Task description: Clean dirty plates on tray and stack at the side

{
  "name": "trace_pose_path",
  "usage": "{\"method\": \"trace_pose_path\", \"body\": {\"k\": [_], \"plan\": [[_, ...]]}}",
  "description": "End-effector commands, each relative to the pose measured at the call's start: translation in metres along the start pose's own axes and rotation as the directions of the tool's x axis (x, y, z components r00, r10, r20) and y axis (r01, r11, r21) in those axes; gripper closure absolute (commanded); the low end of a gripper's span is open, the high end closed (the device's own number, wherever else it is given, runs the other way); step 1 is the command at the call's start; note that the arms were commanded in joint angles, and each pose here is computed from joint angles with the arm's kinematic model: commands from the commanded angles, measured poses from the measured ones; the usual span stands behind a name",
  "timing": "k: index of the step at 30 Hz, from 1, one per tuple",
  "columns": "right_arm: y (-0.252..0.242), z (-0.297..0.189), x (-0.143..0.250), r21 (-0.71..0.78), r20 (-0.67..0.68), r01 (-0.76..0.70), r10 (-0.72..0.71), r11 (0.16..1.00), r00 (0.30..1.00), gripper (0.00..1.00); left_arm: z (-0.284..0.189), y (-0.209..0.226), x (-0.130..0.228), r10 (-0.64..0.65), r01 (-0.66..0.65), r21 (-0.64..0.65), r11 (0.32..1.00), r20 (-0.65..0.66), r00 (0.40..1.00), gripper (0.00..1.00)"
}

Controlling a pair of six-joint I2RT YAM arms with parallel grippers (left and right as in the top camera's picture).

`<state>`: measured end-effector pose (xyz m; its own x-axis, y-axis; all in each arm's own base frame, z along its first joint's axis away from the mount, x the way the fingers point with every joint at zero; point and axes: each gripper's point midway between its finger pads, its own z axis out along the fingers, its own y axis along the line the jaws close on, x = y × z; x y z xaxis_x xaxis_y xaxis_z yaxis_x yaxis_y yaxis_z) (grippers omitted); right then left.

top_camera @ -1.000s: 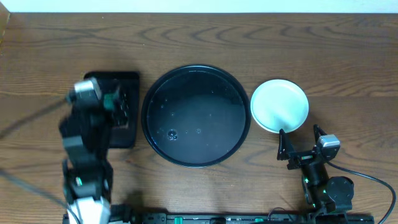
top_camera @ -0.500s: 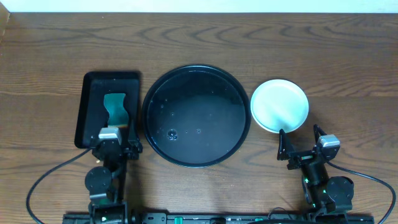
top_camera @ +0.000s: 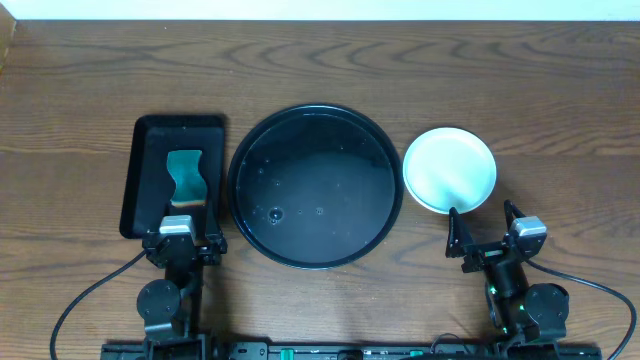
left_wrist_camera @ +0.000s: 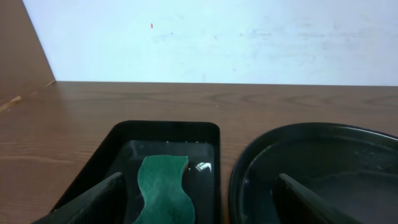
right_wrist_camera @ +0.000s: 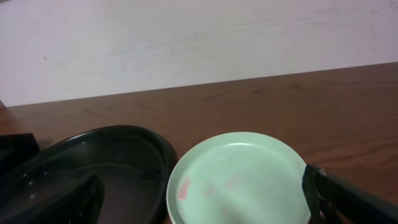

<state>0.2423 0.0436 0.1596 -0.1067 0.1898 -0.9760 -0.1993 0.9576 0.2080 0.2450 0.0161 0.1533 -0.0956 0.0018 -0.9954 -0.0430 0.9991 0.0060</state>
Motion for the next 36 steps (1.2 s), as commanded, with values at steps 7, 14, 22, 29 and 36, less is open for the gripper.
{"method": "trace_pose_path", "body": {"k": [7, 14, 22, 29, 36], "plan": [[0.0017, -0.0002, 0.0006, -0.007, 0.0, -0.007, 0.007, 1.0, 1.0, 0.01, 0.0009, -0.0026, 0.0185, 0.013, -0.012, 0.014, 1.0, -0.068, 0.998, 0.25], [0.0017, -0.0002, 0.0006, -0.007, 0.0, -0.007, 0.007, 1.0, 1.0, 0.01, 0.0015, -0.0026, 0.0215, 0.011, -0.01, 0.014, 1.0, -0.082, 0.997, 0.25], [0.0017, -0.0002, 0.0006, -0.007, 0.0, -0.007, 0.007, 1.0, 1.0, 0.01, 0.0015, -0.0026, 0.0215, 0.011, -0.01, 0.014, 1.0, -0.082, 0.997, 0.25], [0.0017, -0.0002, 0.0006, -0.007, 0.0, -0.007, 0.007, 1.0, 1.0, 0.01, 0.0015, -0.0026, 0.0215, 0.011, -0.01, 0.014, 1.0, -0.082, 0.997, 0.25], [0.0017, -0.0002, 0.0006, -0.007, 0.0, -0.007, 0.007, 1.0, 1.0, 0.01, 0.0015, -0.0026, 0.0215, 0.012, -0.011, 0.014, 1.0, -0.082, 0.997, 0.25]]}}
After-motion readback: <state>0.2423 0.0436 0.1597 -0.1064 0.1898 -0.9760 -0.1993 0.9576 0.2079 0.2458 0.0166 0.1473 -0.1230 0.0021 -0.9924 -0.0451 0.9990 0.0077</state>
